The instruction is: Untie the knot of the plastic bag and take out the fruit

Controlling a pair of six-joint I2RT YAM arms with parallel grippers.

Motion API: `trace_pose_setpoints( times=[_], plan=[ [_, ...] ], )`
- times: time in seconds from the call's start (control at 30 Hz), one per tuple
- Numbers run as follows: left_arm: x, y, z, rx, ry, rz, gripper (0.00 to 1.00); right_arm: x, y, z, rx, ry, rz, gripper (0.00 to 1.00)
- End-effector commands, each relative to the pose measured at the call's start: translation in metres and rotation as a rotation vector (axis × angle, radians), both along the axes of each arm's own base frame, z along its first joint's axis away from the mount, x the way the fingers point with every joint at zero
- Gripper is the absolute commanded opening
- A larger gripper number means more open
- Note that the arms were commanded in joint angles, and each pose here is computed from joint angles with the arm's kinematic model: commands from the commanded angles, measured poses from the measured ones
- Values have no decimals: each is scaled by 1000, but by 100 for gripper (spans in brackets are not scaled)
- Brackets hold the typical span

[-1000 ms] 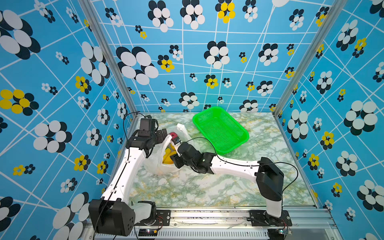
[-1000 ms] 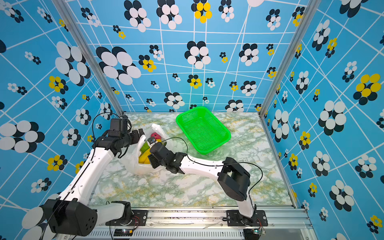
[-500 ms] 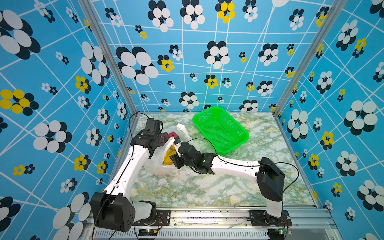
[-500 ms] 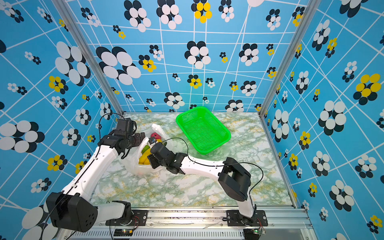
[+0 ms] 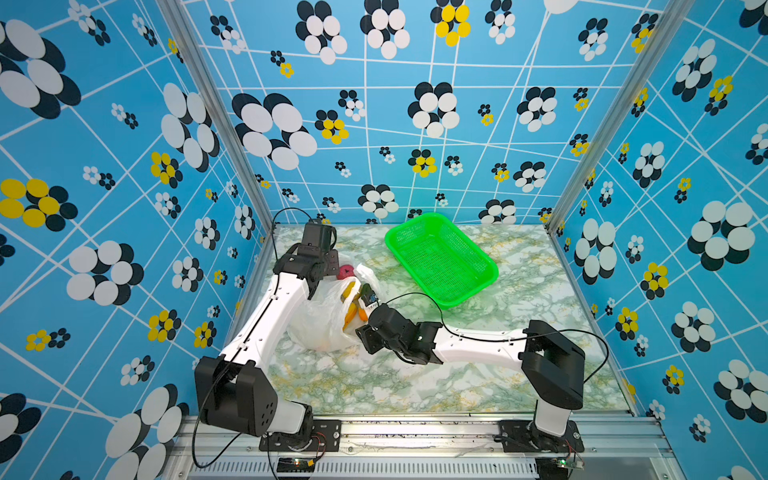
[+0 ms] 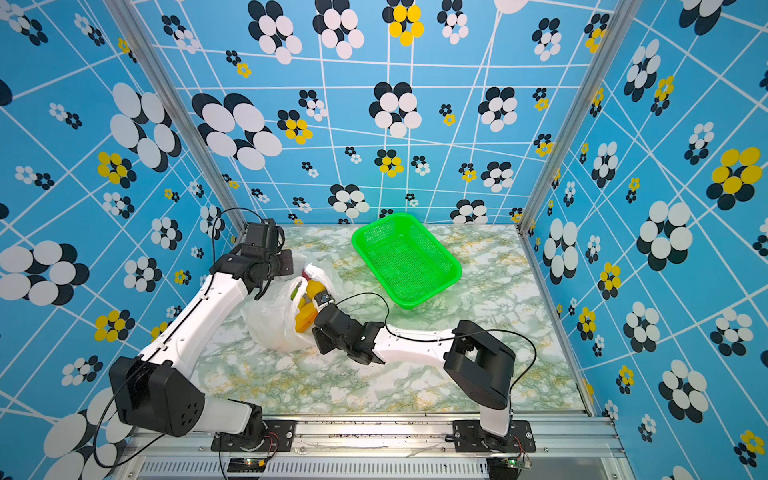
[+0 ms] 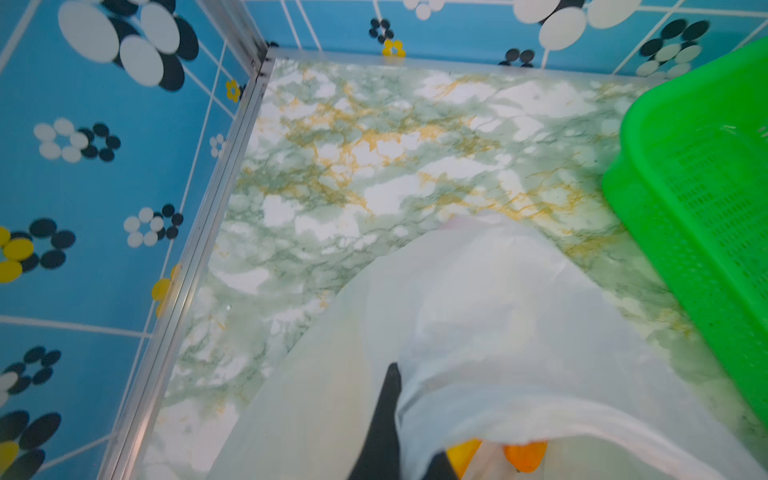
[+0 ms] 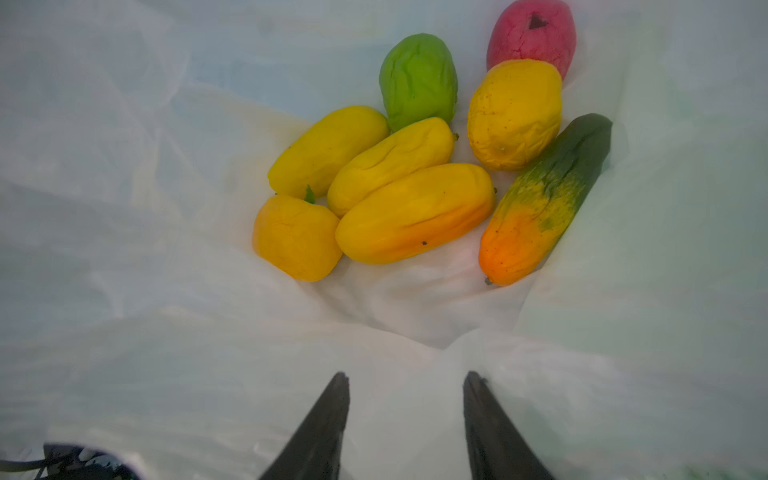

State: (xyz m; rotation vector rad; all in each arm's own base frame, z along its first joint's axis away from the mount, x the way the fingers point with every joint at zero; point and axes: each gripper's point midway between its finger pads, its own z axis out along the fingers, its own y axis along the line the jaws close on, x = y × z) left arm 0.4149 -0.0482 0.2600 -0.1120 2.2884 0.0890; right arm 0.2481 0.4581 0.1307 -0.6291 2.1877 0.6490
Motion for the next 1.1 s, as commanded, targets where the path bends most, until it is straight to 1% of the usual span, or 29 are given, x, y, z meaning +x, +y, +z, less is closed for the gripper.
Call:
trace_pose_setpoints(
  times=[0.0,0.07,0.2,0.27,0.33,0.4,0.43,0.47,0.57,0.67,0.7,0.77,0.93,1.07],
  plan=[
    [19,-16,58,34,-140,-54,0,18,-2,23,71,-33,-93,50],
    [21,-24,84,35,-193,-83,0,26,-1,28,92,-31,-109,50],
    [13,-33,123,33,-307,-117,0,42,-2,30,91,-34,-150,51],
    [5,-39,132,45,-344,-142,0,48,-4,26,98,-26,-164,51],
    [-8,-42,132,61,-378,-155,0,50,-5,22,104,-25,-166,55],
    [-22,-43,116,55,-396,-165,0,48,-5,18,108,-27,-158,64],
    [-31,-42,107,35,-405,-164,0,47,-5,15,111,-28,-151,69],
    [-40,-41,99,11,-412,-168,0,46,-7,12,113,-30,-147,73],
    [-65,-38,80,-36,-431,-177,0,42,-12,10,119,-52,-128,79],
    [-87,-37,65,-81,-416,-197,0,38,-15,12,139,-73,-109,80],
    [-93,-36,61,-90,-407,-197,0,36,-15,13,158,-81,-93,81],
    [-102,-31,52,-92,-374,-183,0,27,-10,21,234,-106,-31,81],
    [-107,-24,34,-55,-305,-167,0,-9,6,46,400,-177,184,82],
    [-109,-31,25,-84,-286,-195,0,-29,23,51,454,-158,295,80]
  ],
)
